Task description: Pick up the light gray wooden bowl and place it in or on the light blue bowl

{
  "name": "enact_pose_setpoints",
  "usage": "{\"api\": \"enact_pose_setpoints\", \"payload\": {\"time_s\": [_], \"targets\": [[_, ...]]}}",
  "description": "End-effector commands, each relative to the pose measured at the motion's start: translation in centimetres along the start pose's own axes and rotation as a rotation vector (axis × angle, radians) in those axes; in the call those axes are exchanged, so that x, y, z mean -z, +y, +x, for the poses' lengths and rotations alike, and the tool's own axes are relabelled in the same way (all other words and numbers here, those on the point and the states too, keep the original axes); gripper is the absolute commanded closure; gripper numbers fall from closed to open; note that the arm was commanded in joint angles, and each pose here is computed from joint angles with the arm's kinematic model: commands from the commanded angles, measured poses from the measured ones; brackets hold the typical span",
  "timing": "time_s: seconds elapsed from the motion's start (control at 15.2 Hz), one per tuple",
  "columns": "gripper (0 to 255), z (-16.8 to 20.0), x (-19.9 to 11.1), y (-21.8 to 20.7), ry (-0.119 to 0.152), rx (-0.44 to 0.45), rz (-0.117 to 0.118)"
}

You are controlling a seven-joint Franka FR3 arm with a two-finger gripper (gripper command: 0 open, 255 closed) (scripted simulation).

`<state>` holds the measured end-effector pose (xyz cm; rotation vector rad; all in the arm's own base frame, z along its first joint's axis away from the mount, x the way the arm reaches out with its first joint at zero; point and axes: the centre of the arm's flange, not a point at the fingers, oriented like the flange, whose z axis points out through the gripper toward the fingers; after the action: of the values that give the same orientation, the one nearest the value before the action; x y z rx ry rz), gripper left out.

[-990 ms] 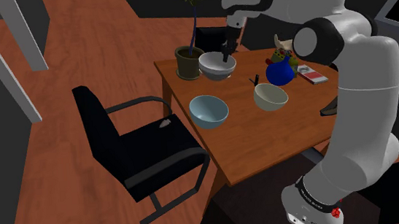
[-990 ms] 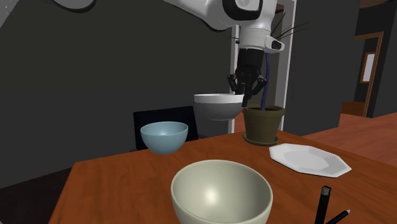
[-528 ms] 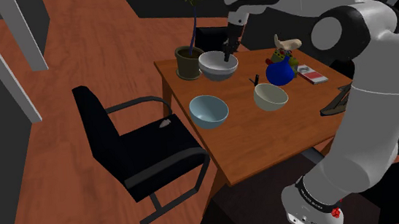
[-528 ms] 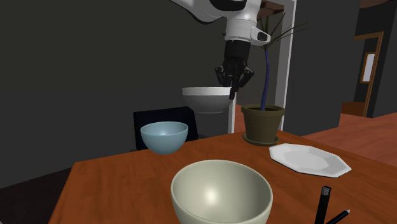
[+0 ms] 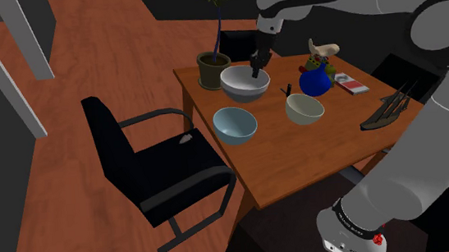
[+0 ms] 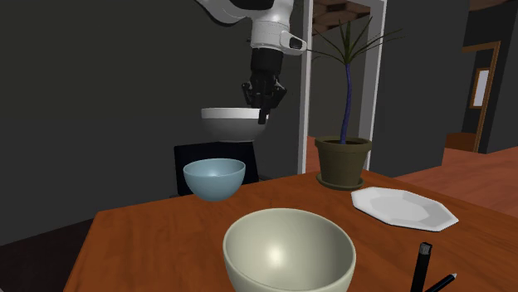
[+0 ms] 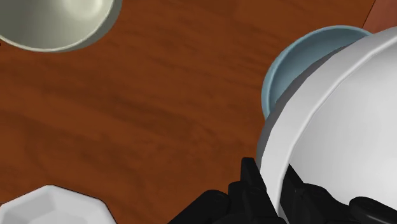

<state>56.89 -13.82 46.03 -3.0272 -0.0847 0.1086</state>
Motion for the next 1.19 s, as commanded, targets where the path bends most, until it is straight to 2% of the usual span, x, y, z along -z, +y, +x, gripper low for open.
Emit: {"api": "enact_pose_setpoints", "payload": {"time_s": [0.0,0.2,1.12], "targets": [[255,-1.4,-0.1,-2.1,0.000,-0.001,0.000],[255,-4.0,-0.2,-5.9,0.000,-0.001,0.000],[255,-3.5,-7.5,-5.0,0.000,-0.001,0.000]]}}
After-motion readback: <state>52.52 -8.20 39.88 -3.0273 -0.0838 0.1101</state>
